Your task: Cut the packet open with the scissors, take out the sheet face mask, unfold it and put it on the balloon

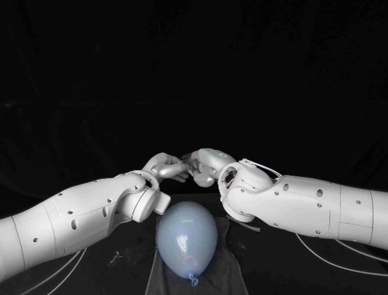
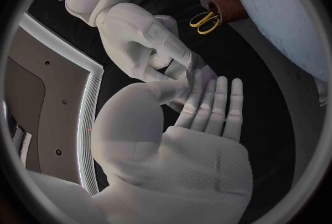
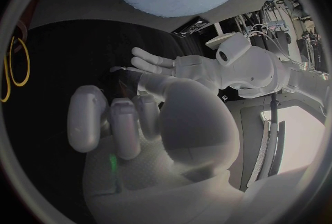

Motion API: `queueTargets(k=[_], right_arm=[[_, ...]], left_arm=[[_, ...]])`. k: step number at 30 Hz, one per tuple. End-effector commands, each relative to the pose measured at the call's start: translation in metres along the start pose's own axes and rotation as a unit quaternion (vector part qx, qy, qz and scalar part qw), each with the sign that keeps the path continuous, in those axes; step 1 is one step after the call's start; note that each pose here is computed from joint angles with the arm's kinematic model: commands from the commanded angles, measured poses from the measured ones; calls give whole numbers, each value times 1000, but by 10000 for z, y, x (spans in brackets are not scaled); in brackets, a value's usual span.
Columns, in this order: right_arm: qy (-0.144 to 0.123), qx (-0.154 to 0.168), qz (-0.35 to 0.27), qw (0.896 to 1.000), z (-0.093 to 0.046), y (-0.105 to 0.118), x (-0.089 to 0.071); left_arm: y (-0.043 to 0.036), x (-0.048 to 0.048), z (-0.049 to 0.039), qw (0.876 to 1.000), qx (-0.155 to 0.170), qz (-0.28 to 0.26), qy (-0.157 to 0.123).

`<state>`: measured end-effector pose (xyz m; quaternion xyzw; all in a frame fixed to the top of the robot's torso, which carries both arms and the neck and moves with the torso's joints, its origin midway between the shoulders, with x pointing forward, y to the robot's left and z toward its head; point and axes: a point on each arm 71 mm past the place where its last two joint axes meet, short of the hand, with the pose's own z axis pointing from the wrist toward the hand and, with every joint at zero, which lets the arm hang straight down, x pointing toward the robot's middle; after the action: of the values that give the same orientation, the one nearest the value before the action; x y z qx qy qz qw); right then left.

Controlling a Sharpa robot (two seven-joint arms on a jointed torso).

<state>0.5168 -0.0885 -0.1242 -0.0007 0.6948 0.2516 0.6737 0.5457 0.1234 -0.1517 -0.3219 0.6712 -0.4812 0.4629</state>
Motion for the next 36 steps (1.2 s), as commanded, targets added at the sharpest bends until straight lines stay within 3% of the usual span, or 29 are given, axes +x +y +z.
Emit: queueTargets(k=[1,10,22,36], right_arm=[[5,8,-1,1000,-18,-16,-3],[-11,8,-12,1000,-77,-8,-78],[-10,3,-27,1000,-188,53,-100],[-21,13,-37,999,-115,20,-114]], left_arm=[[-47,25,2,1000,12,-1,17],[-7,-3,5,1000,-7,-8,19],[13,-18,10,1000,-15,-17,20],[-7,8,5,999,-5,-19,30]])
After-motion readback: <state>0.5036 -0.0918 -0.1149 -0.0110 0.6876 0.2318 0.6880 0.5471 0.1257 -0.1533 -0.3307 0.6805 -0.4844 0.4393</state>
